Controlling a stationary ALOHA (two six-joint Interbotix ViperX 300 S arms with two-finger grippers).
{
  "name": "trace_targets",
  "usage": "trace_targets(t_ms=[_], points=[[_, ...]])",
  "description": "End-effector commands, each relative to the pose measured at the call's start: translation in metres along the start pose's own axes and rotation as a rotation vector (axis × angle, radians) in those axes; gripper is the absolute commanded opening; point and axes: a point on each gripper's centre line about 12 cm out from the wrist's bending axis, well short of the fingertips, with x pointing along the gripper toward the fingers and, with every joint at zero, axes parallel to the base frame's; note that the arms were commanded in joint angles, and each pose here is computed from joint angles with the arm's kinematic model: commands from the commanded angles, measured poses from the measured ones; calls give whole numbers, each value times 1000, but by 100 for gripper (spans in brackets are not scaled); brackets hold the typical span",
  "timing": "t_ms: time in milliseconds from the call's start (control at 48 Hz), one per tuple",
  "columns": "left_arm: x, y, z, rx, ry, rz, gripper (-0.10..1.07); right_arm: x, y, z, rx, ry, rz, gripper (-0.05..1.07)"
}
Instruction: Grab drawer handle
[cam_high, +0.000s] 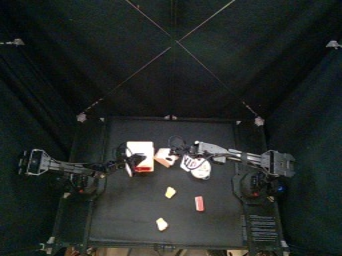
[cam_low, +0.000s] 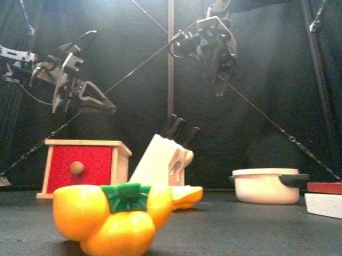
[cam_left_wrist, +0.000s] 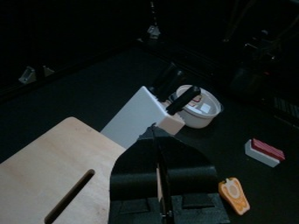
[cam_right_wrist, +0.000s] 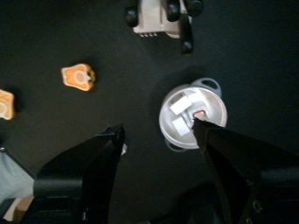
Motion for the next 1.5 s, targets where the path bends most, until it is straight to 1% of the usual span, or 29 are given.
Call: trace_targets(t_ms=[0, 167, 354, 521, 667, 729, 750, 812, 875, 958, 1062, 1146, 1312, 1396, 1479], points=[[-1, -5, 5, 11, -20, -27, 12, -14, 4, -9, -4, -113, 77, 94], [-3, -8, 4, 12, -9, -44, 12, -6, 4, -22, 0, -183, 126, 94], [-3, -10, 0, 19, 23, -58, 13, 1, 2, -35, 1, -306, 183, 94], [-4, -11, 0, 28, 24, -68, 14, 7, 6, -45, -4, -417, 250, 94], [-5, -13, -2, 25, 41, -79, 17, 8, 17, -53, -56, -556, 316, 94], [-5, -16, -3, 22, 55, -92, 20, 7, 23, -55, -83, -641, 350, 94], [-6, -17, -3, 20, 59, -95, 21, 6, 24, -55, -88, -654, 355, 94], [-7, -19, -4, 17, 73, -105, 25, 6, 27, -57, -121, -735, 377, 94], [-8, -22, -4, 11, 89, -121, 31, 5, 27, -57, -132, -802, 398, 94], [-11, -24, -6, 1, 113, -134, 38, 6, 28, -57, -152, -869, 418, 94], [-14, -30, -10, -18, 150, -157, 46, 11, 28, -56, -155, -933, 445, 94], [-19, -37, -15, -43, 202, -184, 51, 13, 30, -53, -148, -972, 469, 94], [-26, -45, -23, -124, 271, -191, 53, 13, 31, -38, -70, -1046, 519, 94], [-29, -47, -27, -186, 302, -179, 53, 14, 31, -31, -45, -1063, 525, 94], [-32, -45, -32, -245, 327, -153, 53, 16, 31, -22, -37, -1065, 518, 94]])
